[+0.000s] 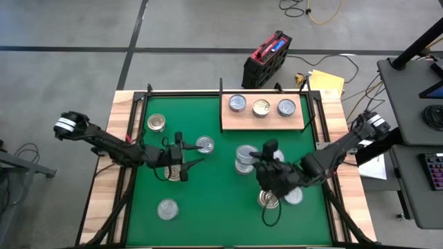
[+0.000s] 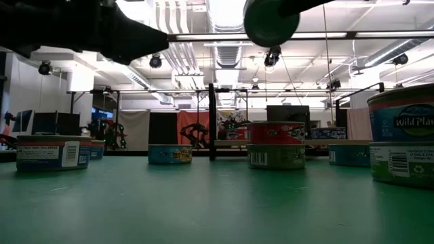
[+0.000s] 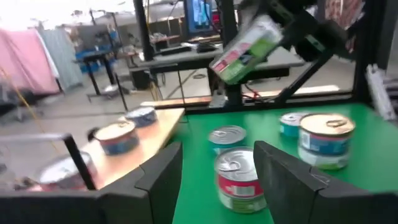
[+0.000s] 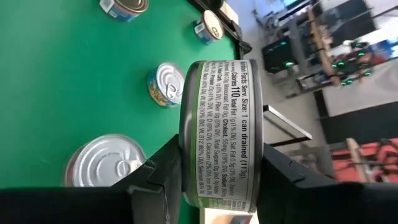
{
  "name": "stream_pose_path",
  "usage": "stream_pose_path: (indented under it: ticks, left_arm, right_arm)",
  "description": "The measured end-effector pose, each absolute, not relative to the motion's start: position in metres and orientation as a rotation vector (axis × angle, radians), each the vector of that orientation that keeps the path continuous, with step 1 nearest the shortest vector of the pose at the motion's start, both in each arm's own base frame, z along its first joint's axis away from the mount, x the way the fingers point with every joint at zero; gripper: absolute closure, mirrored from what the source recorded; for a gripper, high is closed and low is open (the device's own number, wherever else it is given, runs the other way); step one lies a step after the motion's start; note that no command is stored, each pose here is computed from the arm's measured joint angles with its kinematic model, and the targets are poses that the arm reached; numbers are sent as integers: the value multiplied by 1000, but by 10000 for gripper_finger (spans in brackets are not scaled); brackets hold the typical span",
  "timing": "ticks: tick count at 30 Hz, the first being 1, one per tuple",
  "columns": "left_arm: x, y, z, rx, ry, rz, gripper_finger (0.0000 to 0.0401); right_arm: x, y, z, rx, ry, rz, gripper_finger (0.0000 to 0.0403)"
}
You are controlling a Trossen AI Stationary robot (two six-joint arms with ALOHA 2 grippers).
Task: Stack canned seafood by type on shelf
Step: Put the green tuna can on the shelf
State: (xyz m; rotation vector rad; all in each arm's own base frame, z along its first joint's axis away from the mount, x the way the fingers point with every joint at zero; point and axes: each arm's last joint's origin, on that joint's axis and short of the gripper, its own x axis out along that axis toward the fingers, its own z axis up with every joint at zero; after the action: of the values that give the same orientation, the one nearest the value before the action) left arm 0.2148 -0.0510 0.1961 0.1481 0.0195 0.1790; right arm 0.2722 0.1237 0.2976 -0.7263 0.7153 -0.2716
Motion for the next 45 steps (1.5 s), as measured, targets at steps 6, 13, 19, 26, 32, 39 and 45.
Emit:
stream_pose_path:
  ticks: [6, 13, 19, 26, 32, 39, 45]
  left_arm:
    - [215, -50, 197, 309, 35, 213, 219]
    - [214, -48, 196, 351, 53, 280, 219]
    - [214, -48, 199, 443, 49, 291, 219]
    - [214, -46, 201, 491, 46, 335, 219]
    - [213, -46, 197, 461, 93, 380, 219]
    - [213, -45, 196, 405, 97, 407, 219]
    - [213, -45, 198, 362, 70, 411, 219]
  right_arm:
    - [285, 84, 313, -611, 685, -133, 271]
    - [283, 62, 324, -375, 657, -30, 271]
    - [276, 61, 315, -211, 763, -93, 271]
    - [282, 61, 299, -240, 852, -159, 271]
    - [298, 61, 279, -404, 921, -211, 271]
    - [313, 60, 271, -611, 959, -296, 271]
    - [316, 47, 270, -662, 975, -355, 271]
